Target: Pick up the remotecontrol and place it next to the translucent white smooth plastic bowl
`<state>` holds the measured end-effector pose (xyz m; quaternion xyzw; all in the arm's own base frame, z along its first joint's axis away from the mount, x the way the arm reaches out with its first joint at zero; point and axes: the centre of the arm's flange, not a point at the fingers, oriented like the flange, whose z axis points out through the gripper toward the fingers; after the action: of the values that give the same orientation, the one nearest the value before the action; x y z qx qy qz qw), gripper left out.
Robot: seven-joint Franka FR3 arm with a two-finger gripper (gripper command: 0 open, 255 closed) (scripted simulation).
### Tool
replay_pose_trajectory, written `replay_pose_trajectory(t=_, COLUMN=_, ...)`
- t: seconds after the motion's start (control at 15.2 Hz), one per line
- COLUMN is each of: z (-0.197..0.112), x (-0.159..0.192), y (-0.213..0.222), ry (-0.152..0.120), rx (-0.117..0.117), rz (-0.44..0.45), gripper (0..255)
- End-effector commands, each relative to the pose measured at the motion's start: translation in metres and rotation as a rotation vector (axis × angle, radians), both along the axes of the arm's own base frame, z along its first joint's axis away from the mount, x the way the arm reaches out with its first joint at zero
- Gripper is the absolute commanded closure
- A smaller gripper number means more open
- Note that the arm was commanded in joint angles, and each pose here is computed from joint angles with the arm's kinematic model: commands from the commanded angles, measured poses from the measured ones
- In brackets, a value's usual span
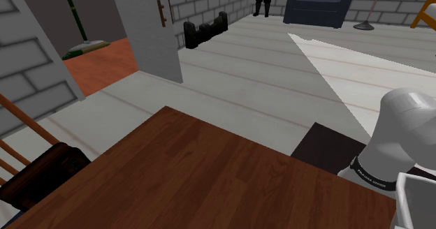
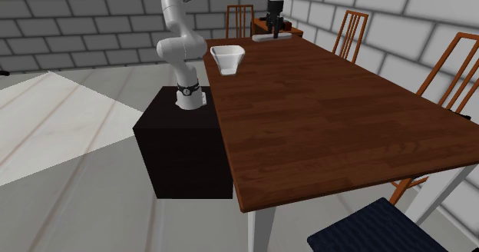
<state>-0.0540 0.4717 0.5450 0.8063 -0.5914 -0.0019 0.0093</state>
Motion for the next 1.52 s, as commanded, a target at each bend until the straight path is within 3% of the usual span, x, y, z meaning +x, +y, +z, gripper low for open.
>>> replay_pose_trajectory(t=0.0, z=-0.005, x=-0.014, y=0.001, ry=0.000, rx=0.000, rz=-0.001, gripper=255)
replay_pose_trajectory(t=1.45, z=-0.121, x=-0.014, y=0.001, ry=0.000, rx=0.000, rz=-0.001, gripper=255)
